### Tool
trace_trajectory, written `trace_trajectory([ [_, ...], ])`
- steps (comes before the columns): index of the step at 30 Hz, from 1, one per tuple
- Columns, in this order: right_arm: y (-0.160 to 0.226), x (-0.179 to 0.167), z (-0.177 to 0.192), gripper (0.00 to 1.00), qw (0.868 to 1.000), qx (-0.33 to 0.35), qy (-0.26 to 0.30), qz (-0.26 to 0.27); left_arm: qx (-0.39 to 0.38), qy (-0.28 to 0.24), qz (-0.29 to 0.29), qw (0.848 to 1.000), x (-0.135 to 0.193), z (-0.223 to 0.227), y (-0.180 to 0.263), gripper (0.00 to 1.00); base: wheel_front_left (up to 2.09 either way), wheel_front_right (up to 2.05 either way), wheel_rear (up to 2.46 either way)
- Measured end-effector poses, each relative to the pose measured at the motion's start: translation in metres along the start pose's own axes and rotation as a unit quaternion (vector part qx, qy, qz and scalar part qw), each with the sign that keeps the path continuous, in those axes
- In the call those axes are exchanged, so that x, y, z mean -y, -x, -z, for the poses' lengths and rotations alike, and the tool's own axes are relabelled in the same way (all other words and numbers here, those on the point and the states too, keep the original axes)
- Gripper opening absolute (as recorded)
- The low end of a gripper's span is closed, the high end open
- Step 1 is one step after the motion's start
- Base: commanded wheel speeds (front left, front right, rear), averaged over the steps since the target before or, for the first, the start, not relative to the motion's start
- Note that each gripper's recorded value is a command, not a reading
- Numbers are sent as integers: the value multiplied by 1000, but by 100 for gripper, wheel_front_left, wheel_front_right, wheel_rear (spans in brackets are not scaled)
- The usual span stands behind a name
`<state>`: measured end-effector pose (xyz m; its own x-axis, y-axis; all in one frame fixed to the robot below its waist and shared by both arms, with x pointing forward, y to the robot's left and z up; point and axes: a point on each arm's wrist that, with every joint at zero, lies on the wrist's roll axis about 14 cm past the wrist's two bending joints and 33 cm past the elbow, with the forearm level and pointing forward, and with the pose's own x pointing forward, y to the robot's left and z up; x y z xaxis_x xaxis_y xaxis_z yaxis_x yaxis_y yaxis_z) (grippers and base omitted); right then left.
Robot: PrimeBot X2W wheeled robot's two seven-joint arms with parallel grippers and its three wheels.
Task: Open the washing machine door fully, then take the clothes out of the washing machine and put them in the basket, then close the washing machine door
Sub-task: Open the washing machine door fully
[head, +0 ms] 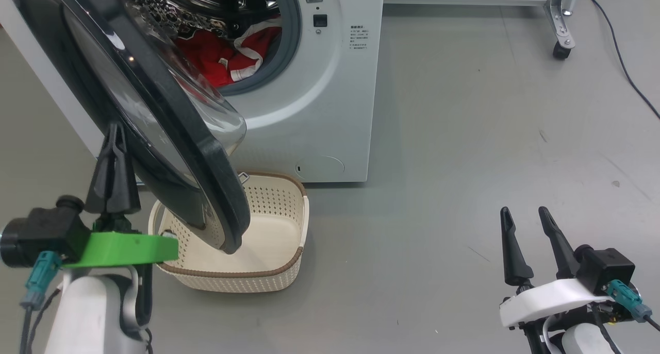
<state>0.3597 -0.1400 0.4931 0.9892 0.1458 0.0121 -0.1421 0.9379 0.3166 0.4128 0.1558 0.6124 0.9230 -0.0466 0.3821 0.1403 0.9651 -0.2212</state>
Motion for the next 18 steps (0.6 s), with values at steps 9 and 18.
trace_trajectory([
  [9,1,-1,1,100,1000,0,-1,-1,83,1,49,995,29,-51,-29,0,0,0,0],
  [18,2,1,2,100,1000,1,-5,4,77,-1,114,991,69,-48,-37,0,0,0,0],
])
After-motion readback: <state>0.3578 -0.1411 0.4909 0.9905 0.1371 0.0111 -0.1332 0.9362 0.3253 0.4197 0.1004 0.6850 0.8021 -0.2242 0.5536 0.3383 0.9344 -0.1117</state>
